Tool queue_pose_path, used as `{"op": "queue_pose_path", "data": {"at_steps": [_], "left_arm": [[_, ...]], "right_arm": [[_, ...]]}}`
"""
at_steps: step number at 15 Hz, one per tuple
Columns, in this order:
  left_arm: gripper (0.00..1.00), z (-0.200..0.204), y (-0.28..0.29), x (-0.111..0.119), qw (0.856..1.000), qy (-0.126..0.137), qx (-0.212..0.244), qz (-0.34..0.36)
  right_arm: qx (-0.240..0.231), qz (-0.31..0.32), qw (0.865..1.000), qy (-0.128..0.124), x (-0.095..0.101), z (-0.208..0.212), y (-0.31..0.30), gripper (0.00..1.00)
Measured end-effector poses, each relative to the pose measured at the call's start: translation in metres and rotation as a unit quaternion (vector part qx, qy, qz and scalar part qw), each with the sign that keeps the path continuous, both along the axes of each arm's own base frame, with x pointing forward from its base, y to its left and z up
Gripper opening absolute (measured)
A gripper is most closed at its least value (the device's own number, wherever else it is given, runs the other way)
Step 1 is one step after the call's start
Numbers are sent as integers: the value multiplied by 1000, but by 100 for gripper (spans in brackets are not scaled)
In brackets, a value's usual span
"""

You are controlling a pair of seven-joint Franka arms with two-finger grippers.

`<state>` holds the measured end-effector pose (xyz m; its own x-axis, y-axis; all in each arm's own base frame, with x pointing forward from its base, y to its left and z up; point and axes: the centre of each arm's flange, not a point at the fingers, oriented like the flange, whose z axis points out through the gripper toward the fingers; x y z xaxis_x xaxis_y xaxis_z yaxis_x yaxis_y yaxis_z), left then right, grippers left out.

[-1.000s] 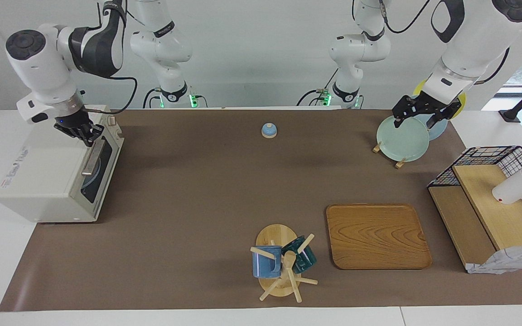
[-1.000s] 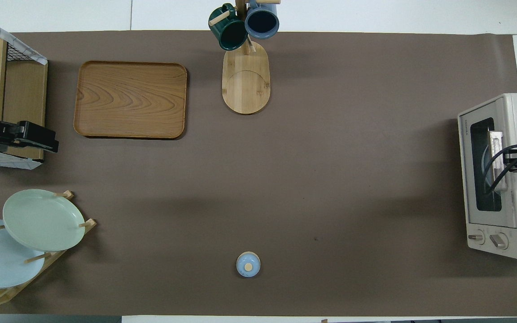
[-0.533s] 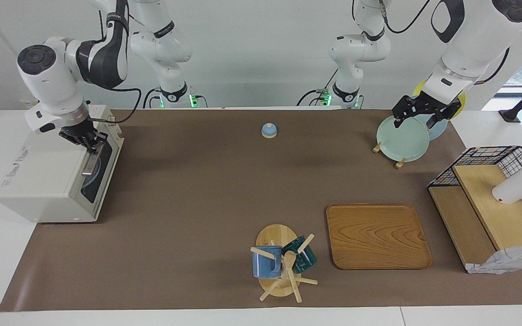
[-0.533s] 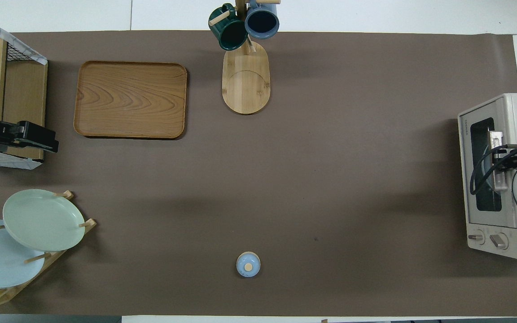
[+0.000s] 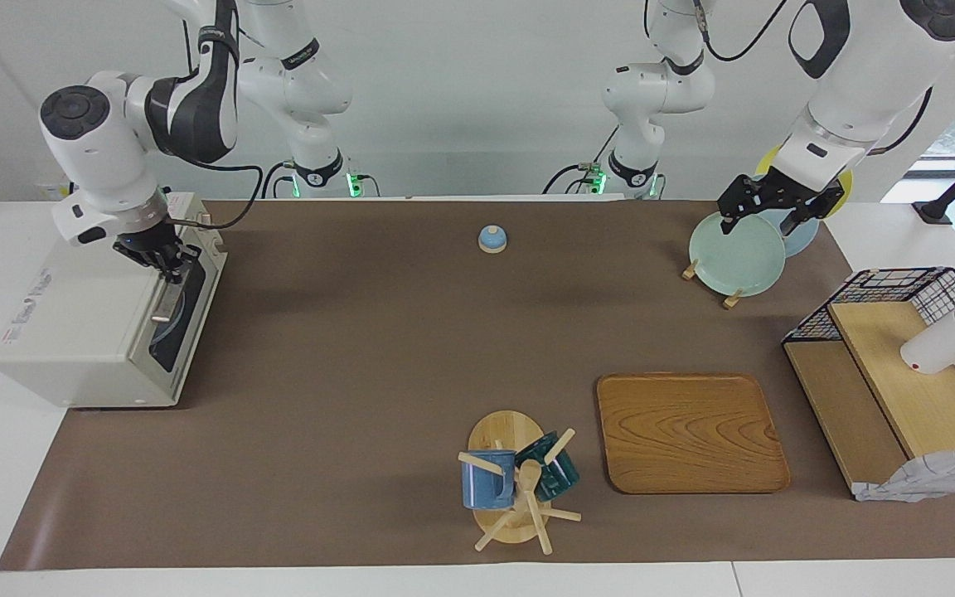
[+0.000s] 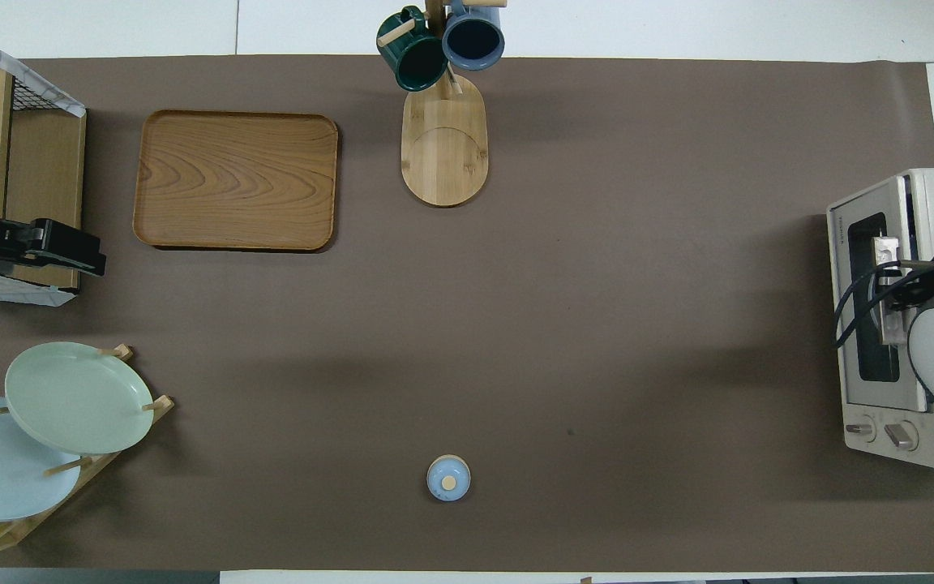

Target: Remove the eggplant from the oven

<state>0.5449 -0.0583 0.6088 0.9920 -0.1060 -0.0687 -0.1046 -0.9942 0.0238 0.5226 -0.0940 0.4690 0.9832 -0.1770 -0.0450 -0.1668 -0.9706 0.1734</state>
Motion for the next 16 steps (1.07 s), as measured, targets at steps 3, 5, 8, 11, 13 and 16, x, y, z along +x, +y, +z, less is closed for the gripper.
{"op": "queue_pose_path", "data": {"at_steps": [3, 5, 8, 11, 13, 16], "left_arm": [[100, 0, 0, 0, 1000, 0, 0, 0], [100, 0, 0, 0, 1000, 0, 0, 0], [100, 0, 0, 0, 1000, 0, 0, 0], [100, 0, 0, 0, 1000, 0, 0, 0], [100, 0, 0, 0, 1000, 0, 0, 0], [100, 0, 0, 0, 1000, 0, 0, 0]], "right_arm": [[-1, 1, 1000, -8, -2, -1, 4, 1], [-2, 1, 1000, -17, -5, -2, 6, 1], [-2, 3, 1000, -26, -7, -4, 11, 1], [7, 9, 1000, -29, -7, -9, 25, 1], [18, 7, 999, -34, -5, -17, 39, 1], [26, 10, 999, -39, -2, -28, 54, 1]]}}
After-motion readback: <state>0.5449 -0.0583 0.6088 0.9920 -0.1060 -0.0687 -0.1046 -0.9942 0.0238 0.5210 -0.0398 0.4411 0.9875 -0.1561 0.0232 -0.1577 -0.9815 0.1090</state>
